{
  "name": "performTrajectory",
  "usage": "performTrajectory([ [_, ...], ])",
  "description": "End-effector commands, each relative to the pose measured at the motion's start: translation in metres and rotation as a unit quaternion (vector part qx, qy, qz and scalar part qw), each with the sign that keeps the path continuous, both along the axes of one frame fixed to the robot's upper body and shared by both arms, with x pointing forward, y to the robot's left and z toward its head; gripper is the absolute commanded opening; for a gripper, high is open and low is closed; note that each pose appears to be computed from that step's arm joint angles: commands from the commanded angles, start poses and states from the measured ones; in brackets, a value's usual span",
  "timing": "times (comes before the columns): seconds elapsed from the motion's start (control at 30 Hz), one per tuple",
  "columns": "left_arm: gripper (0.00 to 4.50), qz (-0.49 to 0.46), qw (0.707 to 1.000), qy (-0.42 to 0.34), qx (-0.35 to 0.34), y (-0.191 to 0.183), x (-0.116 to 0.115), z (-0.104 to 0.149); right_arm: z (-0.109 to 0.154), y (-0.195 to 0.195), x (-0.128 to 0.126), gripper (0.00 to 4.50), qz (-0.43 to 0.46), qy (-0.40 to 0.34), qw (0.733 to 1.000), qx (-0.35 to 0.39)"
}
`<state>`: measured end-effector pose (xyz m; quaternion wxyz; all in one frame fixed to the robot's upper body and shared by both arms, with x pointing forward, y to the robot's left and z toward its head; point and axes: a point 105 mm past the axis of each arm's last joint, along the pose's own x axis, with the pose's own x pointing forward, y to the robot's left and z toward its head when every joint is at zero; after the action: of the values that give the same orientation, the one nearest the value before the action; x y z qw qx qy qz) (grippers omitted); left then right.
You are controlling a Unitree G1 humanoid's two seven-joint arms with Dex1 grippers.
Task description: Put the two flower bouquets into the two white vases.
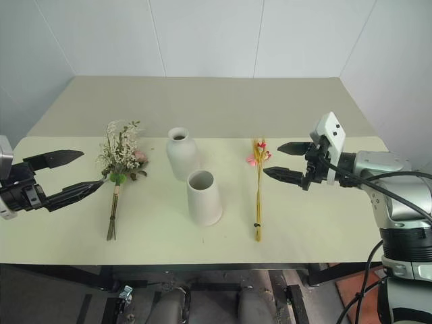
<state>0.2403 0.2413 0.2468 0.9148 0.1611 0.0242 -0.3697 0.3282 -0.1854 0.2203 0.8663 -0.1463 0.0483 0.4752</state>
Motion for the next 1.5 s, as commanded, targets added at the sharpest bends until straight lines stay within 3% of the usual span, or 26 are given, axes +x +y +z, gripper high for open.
performTrajectory([
  [0.03, 4.46, -0.002, 1.0, -0.019, 0.009, -0.001, -0.005, 0.01, 0.015, 0.001, -0.001, 4.5, 0.004, -0.031, 0.999, 0.0],
  [0.37, 4.46, -0.019, 1.0, -0.015, 0.0, -0.001, -0.011, 0.015, 0.013, -0.001, 0.007, 4.5, -0.02, -0.012, 1.0, -0.014],
  [0.53, 4.46, -0.043, 0.999, -0.017, -0.012, -0.004, -0.014, 0.022, 0.008, 0.0, 0.027, 4.5, -0.104, 0.056, 0.993, -0.03],
  [0.67, 4.46, -0.077, 0.997, -0.018, -0.024, -0.007, -0.018, 0.032, -0.008, 0.004, 0.037, 4.5, -0.178, 0.172, 0.967, -0.064],
  [0.8, 4.46, -0.091, 0.995, -0.02, -0.024, -0.007, -0.018, 0.038, -0.02, 0.014, 0.039, 4.5, -0.196, 0.222, 0.951, -0.091],
  [1.37, 4.46, -0.114, 0.993, -0.015, -0.015, -0.011, -0.02, 0.04, -0.067, 0.039, 0.07, 4.5, -0.236, 0.278, 0.917, -0.16],
  [1.5, 4.5, -0.113, 0.993, -0.015, -0.015, -0.012, -0.021, 0.04, -0.069, 0.04, 0.077, 3.6, -0.24, 0.258, 0.921, -0.164],
])
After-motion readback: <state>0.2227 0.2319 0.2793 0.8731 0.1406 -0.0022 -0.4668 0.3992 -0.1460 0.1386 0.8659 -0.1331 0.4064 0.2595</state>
